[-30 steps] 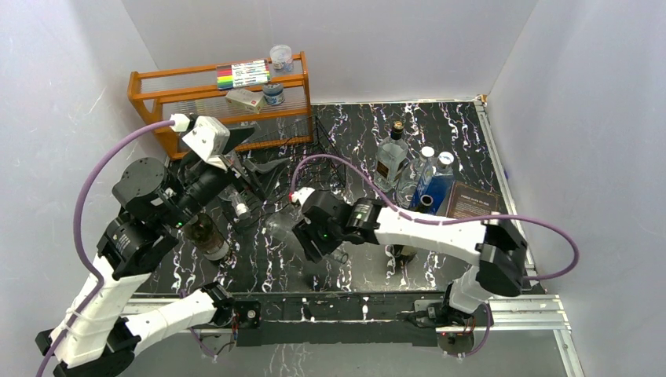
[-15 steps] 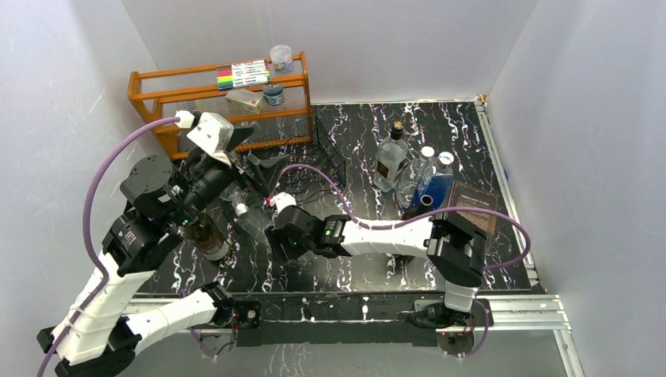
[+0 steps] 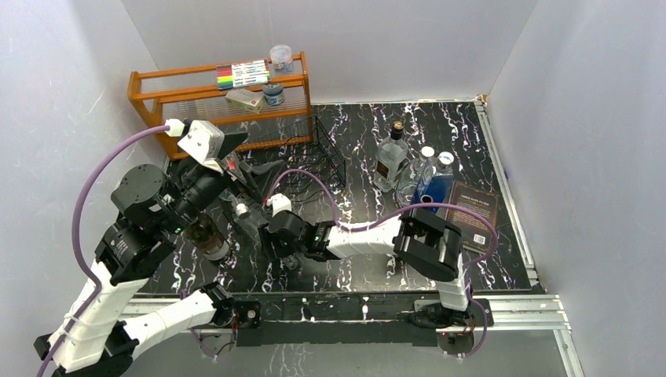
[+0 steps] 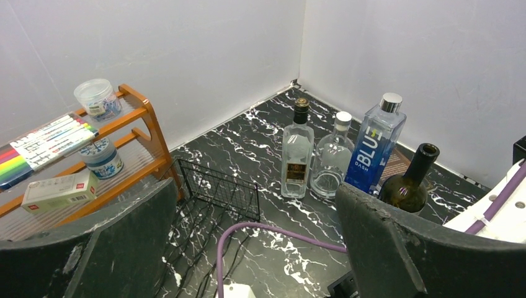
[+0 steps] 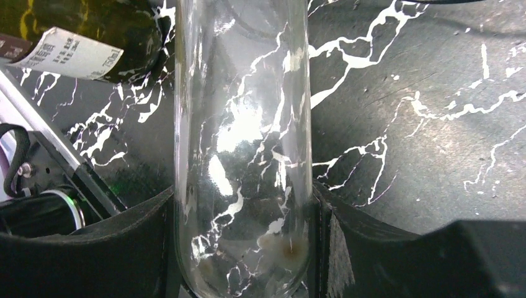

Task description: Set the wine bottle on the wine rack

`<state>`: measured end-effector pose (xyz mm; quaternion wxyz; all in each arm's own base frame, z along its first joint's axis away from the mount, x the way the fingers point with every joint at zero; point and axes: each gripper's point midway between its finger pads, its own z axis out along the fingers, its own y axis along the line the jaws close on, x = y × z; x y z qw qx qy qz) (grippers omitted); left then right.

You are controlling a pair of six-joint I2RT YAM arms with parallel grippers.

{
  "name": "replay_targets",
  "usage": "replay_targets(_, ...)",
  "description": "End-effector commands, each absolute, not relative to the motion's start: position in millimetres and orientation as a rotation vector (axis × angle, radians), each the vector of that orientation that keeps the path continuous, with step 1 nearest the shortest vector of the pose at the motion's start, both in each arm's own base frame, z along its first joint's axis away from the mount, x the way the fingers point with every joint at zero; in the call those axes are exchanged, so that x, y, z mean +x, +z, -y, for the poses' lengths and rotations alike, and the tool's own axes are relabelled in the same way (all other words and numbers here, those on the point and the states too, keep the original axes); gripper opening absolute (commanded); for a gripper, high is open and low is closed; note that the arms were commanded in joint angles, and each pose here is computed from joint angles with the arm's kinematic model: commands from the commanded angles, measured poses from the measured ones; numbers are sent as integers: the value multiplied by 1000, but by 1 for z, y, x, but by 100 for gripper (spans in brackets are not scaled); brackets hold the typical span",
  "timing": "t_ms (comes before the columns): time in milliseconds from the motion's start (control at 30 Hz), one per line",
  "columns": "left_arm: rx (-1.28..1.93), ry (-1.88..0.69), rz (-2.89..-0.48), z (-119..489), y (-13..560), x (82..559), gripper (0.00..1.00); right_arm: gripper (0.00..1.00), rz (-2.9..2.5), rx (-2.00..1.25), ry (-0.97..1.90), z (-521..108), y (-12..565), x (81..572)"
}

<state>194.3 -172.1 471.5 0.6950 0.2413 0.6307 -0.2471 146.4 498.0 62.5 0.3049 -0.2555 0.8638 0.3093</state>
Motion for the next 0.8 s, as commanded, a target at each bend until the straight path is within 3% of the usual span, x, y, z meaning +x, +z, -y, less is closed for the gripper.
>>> replay_targets(0,527,-553,-1425,171,469,195,98,0,-2105,-525,947,-527,111,170)
replay_targets(600,533,-511,-1455,167,469,199,98,0,-2051,-464,965,-561,94,221)
replay_targets(767,540,-502,-1464,168,465,200,98,18,-2053,-461,971,-566,85,223)
